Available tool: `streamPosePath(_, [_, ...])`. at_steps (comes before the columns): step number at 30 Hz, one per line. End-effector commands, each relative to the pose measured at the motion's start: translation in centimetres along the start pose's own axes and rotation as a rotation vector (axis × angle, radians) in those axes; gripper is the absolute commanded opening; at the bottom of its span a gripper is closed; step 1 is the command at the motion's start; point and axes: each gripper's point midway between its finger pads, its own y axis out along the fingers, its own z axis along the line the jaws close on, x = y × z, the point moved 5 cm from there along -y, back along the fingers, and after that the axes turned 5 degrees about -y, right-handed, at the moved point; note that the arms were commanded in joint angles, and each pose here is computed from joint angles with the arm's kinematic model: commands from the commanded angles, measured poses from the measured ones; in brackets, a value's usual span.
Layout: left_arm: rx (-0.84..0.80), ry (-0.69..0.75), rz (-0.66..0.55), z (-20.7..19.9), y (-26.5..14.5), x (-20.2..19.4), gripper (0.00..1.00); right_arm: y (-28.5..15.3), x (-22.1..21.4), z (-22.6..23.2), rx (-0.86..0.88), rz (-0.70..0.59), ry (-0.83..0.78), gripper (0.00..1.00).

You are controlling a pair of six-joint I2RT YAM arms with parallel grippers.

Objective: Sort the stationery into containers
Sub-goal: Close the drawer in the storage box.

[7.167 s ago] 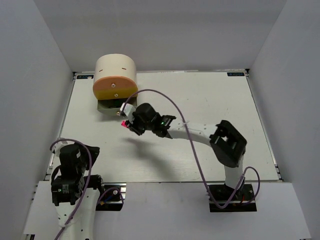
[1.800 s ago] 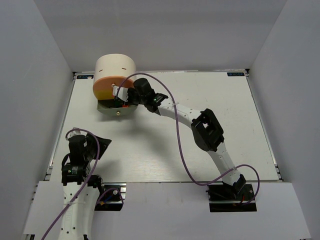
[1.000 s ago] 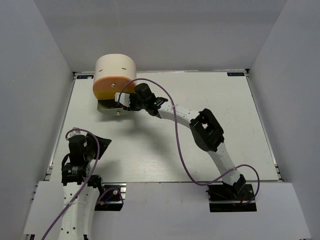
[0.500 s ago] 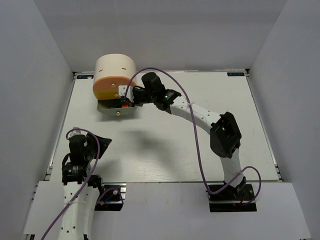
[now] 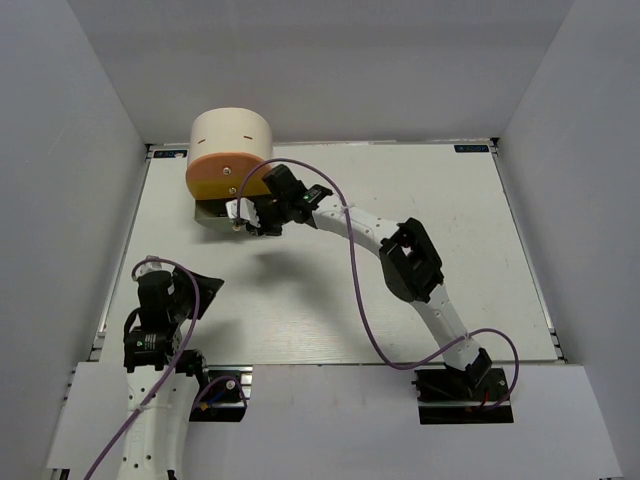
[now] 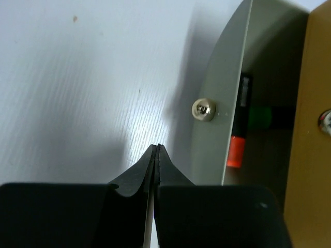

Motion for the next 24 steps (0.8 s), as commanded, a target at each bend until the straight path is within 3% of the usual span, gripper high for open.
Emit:
streamPosePath(1, [-0.012,0.002,-0.009,-0.5,-0.4,0.3,0.54,-0.3,-0.4,-1.3,-0.084,0.058,-0.040,0.00])
streamPosePath(11, [0.003,0.008,0.011,-0.5,0.1,0.3,0.54,1.4,-4.0,-4.1,-0.320,0.201,-0.036,0.00])
streamPosePath(24, [0.017,0.015,0.009,-0.8,-0.1,0.5,0.58,2.2,-3.9,-6.8,-0.496,0.161,-0.062,0.00])
